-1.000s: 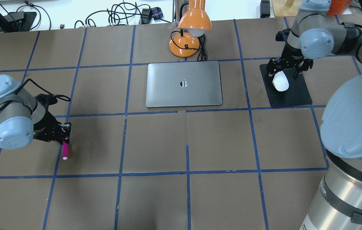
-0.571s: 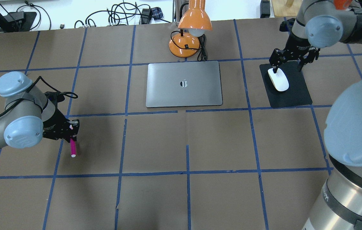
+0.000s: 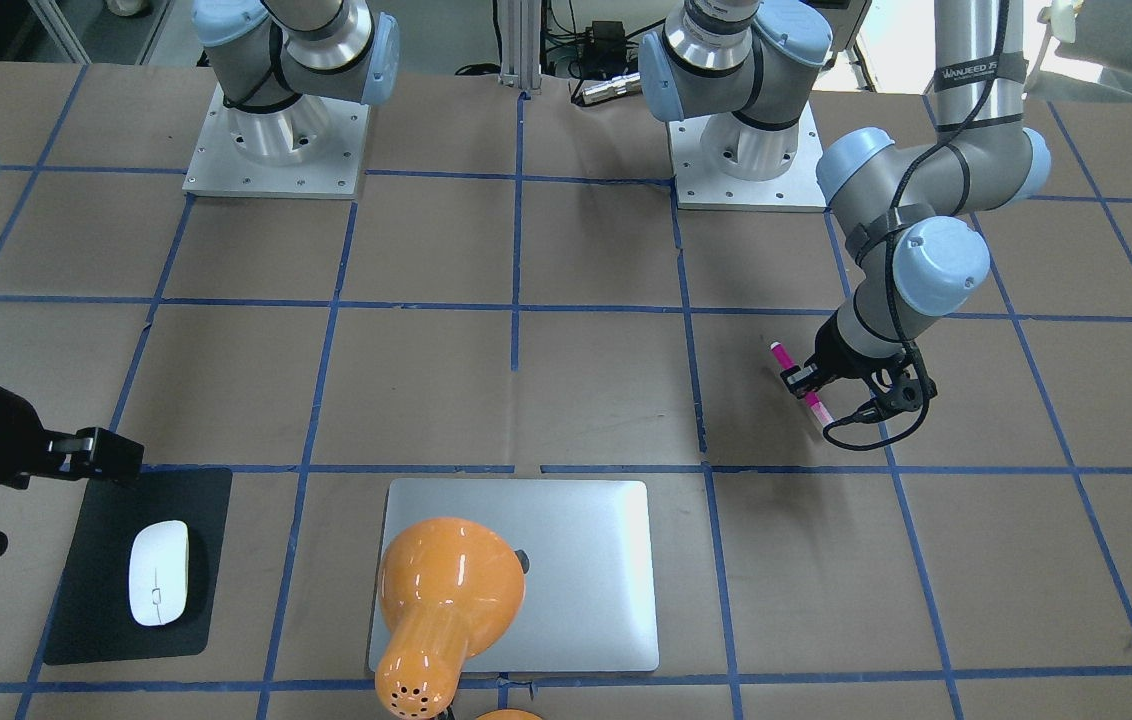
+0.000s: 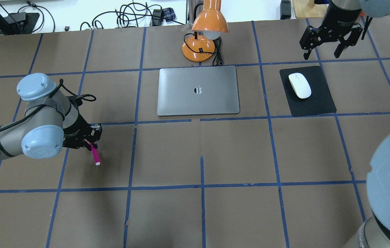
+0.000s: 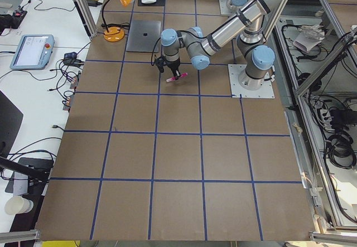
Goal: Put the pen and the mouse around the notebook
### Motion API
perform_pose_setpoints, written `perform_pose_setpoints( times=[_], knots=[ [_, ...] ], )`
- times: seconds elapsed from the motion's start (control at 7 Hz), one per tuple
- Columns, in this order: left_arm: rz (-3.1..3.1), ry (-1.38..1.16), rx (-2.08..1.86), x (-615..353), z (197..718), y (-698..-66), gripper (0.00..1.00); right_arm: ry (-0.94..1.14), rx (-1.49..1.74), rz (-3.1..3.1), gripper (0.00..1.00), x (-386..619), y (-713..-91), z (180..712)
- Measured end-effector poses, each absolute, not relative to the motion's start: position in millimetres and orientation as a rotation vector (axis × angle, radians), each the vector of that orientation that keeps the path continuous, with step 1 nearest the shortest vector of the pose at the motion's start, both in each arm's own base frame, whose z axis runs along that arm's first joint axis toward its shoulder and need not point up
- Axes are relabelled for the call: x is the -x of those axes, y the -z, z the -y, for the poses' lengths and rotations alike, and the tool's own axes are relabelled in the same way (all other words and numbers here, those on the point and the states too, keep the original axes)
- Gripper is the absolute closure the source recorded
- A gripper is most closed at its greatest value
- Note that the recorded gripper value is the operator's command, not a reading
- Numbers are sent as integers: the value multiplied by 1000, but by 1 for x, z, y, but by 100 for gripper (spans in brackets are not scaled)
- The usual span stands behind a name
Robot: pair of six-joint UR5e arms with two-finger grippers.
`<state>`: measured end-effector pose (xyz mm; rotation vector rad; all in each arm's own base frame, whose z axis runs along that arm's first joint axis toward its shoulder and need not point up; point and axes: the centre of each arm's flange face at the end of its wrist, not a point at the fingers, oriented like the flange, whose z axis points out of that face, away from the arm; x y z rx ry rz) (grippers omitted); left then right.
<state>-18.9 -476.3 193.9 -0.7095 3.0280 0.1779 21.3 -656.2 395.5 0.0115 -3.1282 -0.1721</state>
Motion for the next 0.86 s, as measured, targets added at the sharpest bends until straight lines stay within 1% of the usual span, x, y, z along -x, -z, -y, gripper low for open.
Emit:
perform_pose_setpoints(
  times=[0.29, 0.43, 0.57, 0.86],
  knots=[
    [-2982, -159, 912, 87, 478, -195, 100, 147, 35, 3108, 0, -91, -455, 609],
    [-2955, -144, 1054, 128, 481, -200, 100, 141, 51, 3112, 0, -122, -474, 588],
    [-2906, -120, 1218, 178, 484, -209, 100, 137, 35, 3115, 0, -143, -481, 577],
    [-2757, -101, 1533, 274, 470, -215, 100, 144, 15, 3112, 0, -147, -479, 574]
  ],
)
